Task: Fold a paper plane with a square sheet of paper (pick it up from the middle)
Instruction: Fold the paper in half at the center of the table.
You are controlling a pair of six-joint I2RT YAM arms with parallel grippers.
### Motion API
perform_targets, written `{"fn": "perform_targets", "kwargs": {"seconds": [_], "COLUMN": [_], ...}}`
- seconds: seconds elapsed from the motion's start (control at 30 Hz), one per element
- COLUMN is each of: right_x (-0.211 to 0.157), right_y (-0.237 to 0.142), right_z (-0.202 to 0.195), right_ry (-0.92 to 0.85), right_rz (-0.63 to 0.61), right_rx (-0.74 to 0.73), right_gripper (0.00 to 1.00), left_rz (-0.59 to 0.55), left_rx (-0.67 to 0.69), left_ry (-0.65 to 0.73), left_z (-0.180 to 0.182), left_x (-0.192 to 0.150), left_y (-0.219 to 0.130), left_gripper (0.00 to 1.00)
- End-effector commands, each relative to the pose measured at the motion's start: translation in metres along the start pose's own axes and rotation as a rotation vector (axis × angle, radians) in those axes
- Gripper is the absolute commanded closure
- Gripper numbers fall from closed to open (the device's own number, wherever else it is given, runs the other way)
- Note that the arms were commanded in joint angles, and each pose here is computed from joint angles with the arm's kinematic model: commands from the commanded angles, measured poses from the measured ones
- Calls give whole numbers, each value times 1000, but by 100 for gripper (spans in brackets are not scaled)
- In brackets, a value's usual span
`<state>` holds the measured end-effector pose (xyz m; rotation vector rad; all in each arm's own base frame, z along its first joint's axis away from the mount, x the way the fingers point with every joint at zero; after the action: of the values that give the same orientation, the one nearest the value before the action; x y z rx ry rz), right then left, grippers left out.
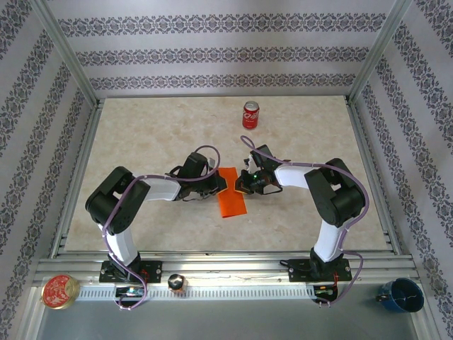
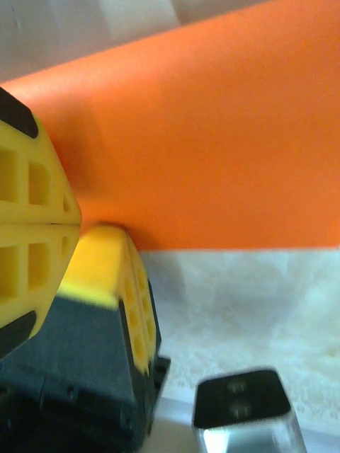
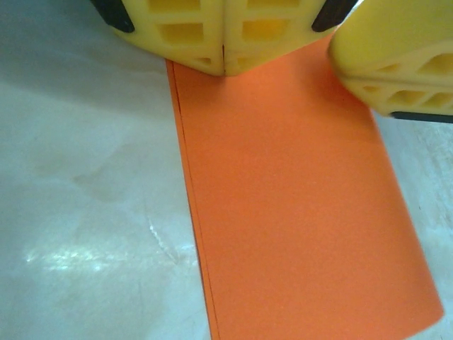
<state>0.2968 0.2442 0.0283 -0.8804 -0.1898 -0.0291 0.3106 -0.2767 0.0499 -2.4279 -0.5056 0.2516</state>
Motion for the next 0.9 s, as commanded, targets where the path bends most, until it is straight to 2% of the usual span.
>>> {"fn": "perform_targets", "kwargs": {"seconds": [0.0,0.27,0.57,0.73,0.87], "right_x": [-36,-43,-42,-42,-44], "right_y": [12,12,8,7,7], "right_z": [-37,-44,-44,-43,-44], "right_ry": [79,83,81,80,83], "right_rz": [102,120,105,101,102], "right_rx": [-164,-203,-215,-215,-213], "right_gripper": [100,100,100,100,100], "left_rz": [-36,-10,-52,-23,17], "left_rx": [35,115,39,-2,29], "left_ry": [-29,-56,28,-3,0], "left_z": [21,63,-8,-16,-9], "left_x": [6,-3,-1,-11,-23], "left_y": [2,10,-27,-29,-19], "left_gripper": [98,97,98,100,100]}}
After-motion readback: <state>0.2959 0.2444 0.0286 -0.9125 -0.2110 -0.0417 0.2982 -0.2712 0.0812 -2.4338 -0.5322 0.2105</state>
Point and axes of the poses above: each hand's point on the last joint's axis, 136 mm out from that joint toward the fingers, its own y axis out along the fingers, its own z axis along the line the jaws close on, x = y × z, the point moved 2 cm from there along -y, back along the fingers, and after that the axes turned 12 degrees about -y, right-handed, at the moved point
